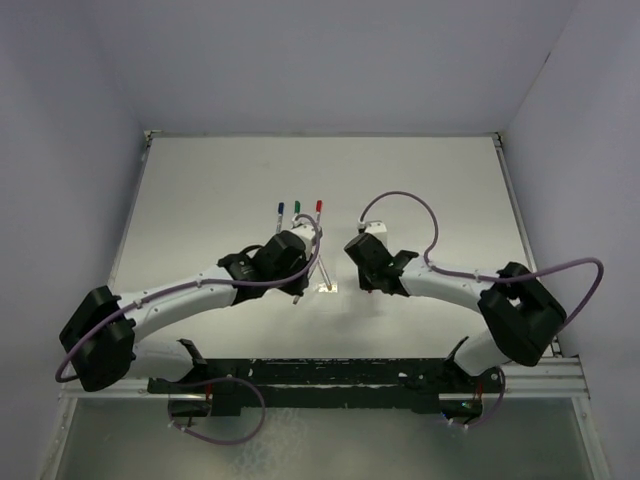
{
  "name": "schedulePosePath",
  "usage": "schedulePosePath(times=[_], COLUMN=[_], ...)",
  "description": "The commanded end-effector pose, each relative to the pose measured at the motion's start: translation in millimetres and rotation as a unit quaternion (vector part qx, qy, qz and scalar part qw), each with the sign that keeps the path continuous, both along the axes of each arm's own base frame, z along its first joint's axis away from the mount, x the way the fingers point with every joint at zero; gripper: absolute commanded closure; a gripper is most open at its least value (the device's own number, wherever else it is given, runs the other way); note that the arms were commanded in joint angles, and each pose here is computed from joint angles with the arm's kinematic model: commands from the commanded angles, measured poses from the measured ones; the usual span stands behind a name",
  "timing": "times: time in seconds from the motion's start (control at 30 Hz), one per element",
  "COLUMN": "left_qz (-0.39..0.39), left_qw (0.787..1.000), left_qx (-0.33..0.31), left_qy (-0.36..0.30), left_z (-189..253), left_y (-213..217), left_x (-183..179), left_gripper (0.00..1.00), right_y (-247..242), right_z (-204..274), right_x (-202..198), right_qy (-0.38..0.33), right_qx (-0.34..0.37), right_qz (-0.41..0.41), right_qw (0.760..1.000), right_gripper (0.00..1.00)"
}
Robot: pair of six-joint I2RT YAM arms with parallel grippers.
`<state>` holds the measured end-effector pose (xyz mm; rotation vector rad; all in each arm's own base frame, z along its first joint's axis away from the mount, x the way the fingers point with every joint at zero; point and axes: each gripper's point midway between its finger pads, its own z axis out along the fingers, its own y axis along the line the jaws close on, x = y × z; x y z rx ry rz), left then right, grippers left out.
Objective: Insert the pens into the pen caps
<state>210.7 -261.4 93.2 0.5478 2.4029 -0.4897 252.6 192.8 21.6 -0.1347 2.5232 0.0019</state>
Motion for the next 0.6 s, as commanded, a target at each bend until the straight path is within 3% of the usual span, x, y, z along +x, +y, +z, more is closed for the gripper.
schedulePosePath(times=[0.0,0.27,0.57], left_qz=[0.001,-0.019,-0.087], left_qw=[0.999,0.993,0.954], left_qx=[-0.025,-0.083,-0.231], left_qy=[-0.034,-0.08,-0.172], left_z=[15,32,89], left_y=[-3,-21,-57], left_x=[7,15,13], left_gripper=[1.0,1.0,1.0], right_y=[14,20,20], right_z=[52,137,198], right_x=[16,41,35], right_qy=[-0.081,-0.23,-0.364], right_qx=[0.072,0.178,0.301], right_qz=[-0.001,0.0,0.028], right_qw=[0.994,0.957,0.881], right_gripper=[1.0,1.0,1.0])
